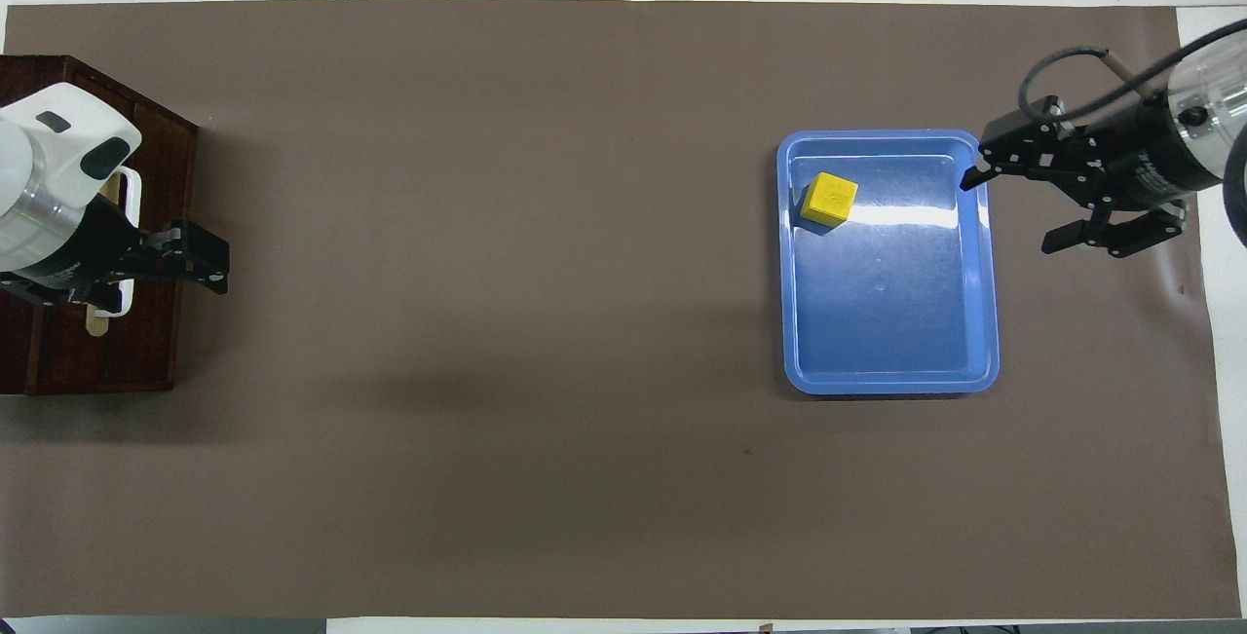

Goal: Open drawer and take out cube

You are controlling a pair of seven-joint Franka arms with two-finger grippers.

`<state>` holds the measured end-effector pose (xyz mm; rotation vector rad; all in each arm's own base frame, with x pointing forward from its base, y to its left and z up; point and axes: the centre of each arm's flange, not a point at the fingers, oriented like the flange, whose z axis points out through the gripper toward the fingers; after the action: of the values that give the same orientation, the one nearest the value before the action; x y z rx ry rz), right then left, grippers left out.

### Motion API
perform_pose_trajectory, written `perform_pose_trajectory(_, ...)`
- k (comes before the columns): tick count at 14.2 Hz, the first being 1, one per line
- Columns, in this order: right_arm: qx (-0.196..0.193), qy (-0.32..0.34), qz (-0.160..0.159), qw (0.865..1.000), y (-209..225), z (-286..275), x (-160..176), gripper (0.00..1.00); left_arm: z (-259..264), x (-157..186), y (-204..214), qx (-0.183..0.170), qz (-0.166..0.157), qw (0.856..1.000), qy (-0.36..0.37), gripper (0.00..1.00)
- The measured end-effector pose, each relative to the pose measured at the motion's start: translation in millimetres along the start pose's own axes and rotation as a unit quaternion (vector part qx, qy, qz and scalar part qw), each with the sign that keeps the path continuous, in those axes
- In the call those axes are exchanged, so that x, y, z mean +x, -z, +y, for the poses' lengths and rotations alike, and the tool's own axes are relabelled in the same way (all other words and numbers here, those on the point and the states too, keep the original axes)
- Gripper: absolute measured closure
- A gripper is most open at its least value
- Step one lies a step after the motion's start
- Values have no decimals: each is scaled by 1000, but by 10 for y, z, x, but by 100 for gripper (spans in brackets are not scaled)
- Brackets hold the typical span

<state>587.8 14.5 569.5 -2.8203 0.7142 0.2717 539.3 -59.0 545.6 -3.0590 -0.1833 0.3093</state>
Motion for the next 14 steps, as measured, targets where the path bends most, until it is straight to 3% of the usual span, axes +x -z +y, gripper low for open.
perform_pose_trajectory(2,-49,115,33,992,232,104,-138,0,-35,-39,64,0,-2,1000,3,0)
perform_pose_trajectory(5,-95,244,59,963,471,180,-279,0,-77,-92,111,1,-6,1000,6,0)
perform_pose_trajectory(9,-101,291,61,949,335,238,-253,0,-160,-96,141,-1,-3,1000,13,0)
perform_pose_trajectory(14,-116,285,40,951,59,433,-268,0,-163,-186,264,-2,10,1000,13,0)
